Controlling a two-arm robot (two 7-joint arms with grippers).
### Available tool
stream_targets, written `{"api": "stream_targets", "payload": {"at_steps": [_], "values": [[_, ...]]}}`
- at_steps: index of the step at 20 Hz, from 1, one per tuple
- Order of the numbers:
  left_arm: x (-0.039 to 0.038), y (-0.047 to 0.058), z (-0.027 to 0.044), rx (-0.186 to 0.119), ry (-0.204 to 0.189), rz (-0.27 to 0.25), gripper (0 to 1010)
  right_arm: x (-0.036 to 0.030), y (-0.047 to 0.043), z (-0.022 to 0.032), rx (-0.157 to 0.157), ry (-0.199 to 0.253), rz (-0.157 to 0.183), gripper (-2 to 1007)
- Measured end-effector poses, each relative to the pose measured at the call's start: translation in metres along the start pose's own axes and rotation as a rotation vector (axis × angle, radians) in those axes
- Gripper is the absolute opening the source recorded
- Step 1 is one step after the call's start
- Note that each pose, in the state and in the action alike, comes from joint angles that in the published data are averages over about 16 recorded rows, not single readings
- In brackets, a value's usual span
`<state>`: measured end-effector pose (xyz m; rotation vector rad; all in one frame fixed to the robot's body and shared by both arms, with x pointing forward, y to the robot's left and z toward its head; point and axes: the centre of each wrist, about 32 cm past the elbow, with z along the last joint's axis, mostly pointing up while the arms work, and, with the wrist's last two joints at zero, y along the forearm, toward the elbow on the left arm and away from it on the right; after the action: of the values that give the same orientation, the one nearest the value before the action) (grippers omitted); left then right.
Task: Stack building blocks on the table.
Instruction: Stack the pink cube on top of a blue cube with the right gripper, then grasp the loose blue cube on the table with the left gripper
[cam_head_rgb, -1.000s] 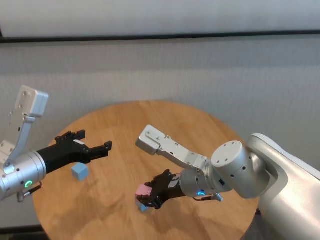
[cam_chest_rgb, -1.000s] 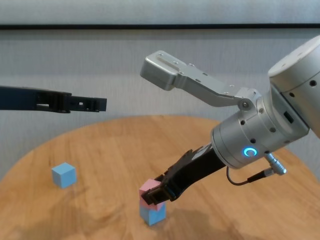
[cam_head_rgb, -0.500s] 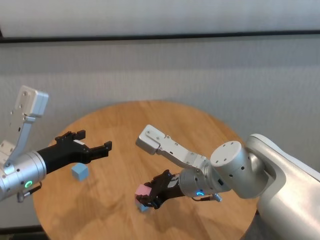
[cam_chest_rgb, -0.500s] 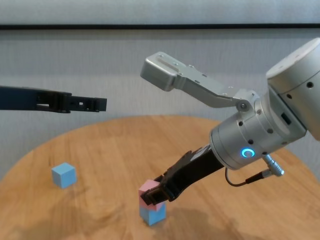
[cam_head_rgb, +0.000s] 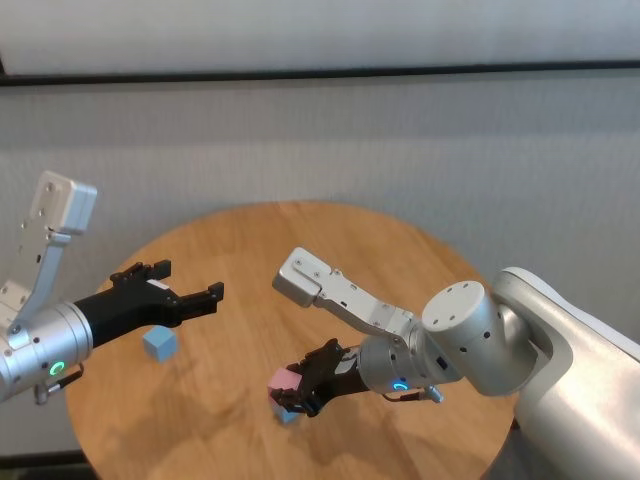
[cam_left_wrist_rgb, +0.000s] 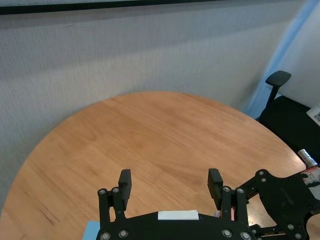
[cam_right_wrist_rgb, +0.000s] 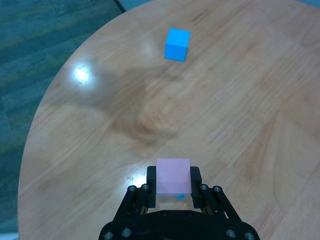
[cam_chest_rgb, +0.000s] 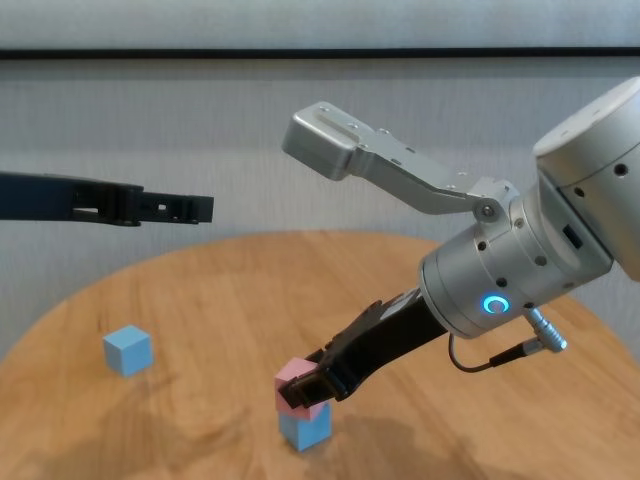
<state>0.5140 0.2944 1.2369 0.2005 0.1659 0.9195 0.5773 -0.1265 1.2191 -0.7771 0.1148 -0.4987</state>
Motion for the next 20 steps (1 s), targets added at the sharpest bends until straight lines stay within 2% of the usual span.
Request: {"api": "stream_targets", "payload": {"at_steps": [8,15,20], "values": [[0.0000,0.0000,0.0000,0.000,0.000,0.000,1003,-0.0001,0.0000,0.0000,0.001,0.000,0.001,495],[0.0000,0.0000,0.0000,0.000,0.000,0.000,1003,-0.0001,-0.0006,-0.0004,0.004,0.002,-0.001,708],[0.0000,0.0000,0.0000,0.000,0.000,0.000,1003,0.0014,-0.0051,-0.0021,0.033,0.014,-0.007,859]]}}
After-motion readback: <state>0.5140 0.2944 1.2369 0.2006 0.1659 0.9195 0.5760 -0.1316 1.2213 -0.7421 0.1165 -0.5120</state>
